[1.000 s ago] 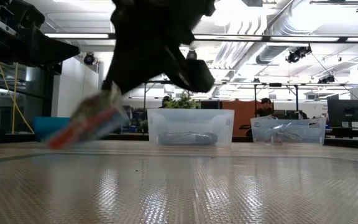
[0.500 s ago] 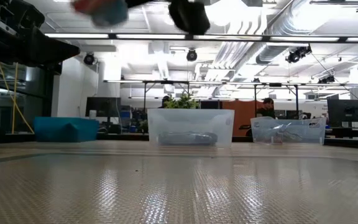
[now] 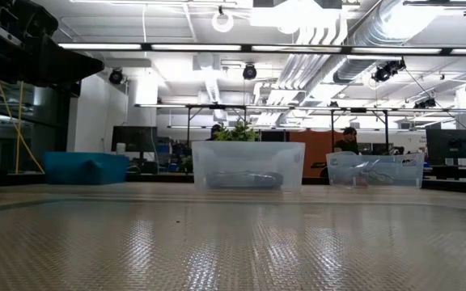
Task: Pick and place Granola Bars by type
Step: Put the red granola bar in the right transparent bin, then return to Home Position
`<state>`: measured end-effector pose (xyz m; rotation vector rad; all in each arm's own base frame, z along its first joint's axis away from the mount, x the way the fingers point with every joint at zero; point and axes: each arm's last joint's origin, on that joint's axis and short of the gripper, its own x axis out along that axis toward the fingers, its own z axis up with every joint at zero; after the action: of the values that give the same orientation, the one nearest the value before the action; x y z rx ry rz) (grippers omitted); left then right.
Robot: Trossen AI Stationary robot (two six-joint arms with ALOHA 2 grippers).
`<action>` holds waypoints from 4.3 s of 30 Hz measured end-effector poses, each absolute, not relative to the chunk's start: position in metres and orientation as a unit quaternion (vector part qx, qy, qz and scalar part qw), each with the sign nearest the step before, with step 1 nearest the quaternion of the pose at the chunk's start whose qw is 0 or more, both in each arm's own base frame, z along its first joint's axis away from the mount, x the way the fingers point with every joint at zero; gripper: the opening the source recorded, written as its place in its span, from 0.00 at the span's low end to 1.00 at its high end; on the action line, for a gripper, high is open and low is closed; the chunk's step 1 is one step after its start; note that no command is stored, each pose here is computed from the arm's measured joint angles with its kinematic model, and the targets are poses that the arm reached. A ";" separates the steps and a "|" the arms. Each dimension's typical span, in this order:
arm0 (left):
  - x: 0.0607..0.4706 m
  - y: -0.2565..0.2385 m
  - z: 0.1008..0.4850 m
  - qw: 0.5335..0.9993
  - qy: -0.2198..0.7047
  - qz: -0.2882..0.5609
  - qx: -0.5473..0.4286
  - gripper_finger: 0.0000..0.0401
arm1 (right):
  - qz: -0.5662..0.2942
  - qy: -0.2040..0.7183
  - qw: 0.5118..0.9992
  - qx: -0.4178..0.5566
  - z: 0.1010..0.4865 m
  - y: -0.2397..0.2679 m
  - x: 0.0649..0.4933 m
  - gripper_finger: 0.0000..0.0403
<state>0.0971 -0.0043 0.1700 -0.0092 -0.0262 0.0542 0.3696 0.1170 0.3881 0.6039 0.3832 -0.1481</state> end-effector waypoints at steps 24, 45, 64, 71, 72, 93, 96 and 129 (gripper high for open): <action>0.097 -0.004 0.170 1.000 -0.013 0.027 -0.005 0.00 | -0.306 0.117 0.936 0.127 0.441 0.056 0.301 0.00; 0.097 -0.004 0.170 1.000 -0.013 0.027 -0.005 0.00 | -0.584 0.344 0.731 0.081 0.407 -0.100 0.240 0.00; 0.097 -0.004 0.170 1.000 -0.013 0.027 -0.005 0.00 | -0.490 0.650 0.579 0.048 0.303 -0.265 0.232 0.00; 0.097 -0.004 0.170 1.000 -0.013 0.027 -0.005 0.00 | -0.353 0.747 0.563 -0.021 0.270 -0.278 0.242 0.00; 0.097 -0.004 0.170 1.000 -0.013 0.027 -0.005 0.00 | -0.334 0.756 0.562 -0.034 0.268 -0.278 0.245 0.00; 0.097 -0.004 0.170 1.000 -0.013 0.027 -0.005 0.00 | -0.177 0.792 0.585 -0.013 0.258 -0.262 0.247 0.00; 0.097 -0.004 0.170 1.000 -0.013 0.027 -0.005 0.00 | -0.156 0.808 0.568 0.005 0.242 -0.257 0.242 0.00; 0.097 -0.004 0.170 1.000 -0.013 0.028 -0.005 0.00 | -0.222 0.854 0.471 0.019 0.170 -0.237 0.216 0.21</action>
<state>0.0971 -0.0042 0.1700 -0.0096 -0.0266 0.0564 0.2160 -0.2368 0.1700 0.0458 2.0907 -0.5441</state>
